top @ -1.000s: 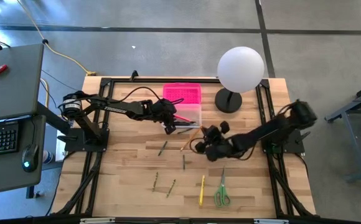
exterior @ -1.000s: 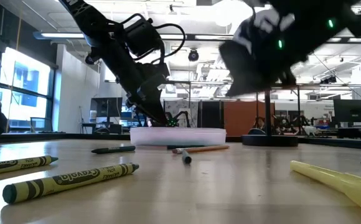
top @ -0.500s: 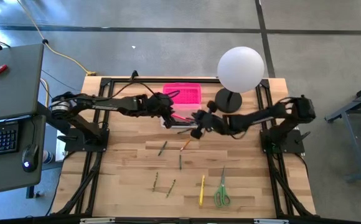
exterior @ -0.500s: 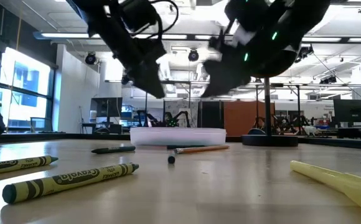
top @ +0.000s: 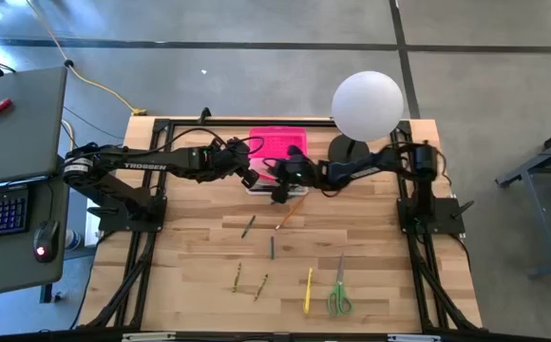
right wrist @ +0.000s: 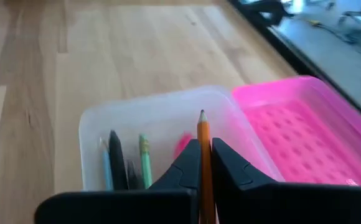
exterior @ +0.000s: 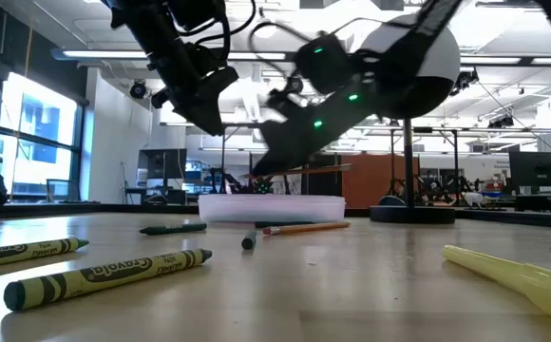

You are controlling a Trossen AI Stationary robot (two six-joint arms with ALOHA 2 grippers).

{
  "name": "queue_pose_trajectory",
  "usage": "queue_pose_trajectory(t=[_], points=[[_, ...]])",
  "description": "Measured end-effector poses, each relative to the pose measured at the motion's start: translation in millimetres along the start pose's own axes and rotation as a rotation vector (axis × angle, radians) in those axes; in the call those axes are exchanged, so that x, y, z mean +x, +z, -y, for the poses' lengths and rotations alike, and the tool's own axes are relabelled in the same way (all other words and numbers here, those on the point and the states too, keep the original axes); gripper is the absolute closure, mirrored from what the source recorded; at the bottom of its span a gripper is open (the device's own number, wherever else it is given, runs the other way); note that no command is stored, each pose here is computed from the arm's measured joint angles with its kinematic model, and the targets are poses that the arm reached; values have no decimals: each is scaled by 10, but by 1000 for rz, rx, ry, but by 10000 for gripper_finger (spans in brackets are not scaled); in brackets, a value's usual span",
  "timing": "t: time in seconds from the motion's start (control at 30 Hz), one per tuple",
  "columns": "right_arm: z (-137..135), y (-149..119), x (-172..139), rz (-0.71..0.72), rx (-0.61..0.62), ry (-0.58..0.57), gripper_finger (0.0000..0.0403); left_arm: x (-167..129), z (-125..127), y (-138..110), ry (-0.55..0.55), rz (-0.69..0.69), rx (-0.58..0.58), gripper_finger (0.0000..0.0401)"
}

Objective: Pick & place school supplies into a supply box
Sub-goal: Put the bottom orange pencil into the transparent supply box, then put the orange pencil into the transparent supply box

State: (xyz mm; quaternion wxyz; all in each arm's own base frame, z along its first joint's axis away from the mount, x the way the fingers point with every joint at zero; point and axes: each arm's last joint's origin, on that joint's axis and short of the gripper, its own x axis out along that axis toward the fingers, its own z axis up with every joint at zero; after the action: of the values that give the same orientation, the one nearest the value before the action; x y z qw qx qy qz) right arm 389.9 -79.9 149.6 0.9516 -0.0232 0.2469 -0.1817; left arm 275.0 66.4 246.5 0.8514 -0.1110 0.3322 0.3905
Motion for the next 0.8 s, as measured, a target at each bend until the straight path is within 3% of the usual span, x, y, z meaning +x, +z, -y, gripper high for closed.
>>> queue_pose_trajectory(t=[0.33,0.6,0.8], points=[[106,4,582,-43,12,-2,395,3,-10,-7,6,-8,4,288],[125,-100,614,-80,11,-72,387,6,-21,-22,26,-18,16,288],[119,-101,613,-80,8,-71,352,6,-21,-23,28,-18,17,288]])
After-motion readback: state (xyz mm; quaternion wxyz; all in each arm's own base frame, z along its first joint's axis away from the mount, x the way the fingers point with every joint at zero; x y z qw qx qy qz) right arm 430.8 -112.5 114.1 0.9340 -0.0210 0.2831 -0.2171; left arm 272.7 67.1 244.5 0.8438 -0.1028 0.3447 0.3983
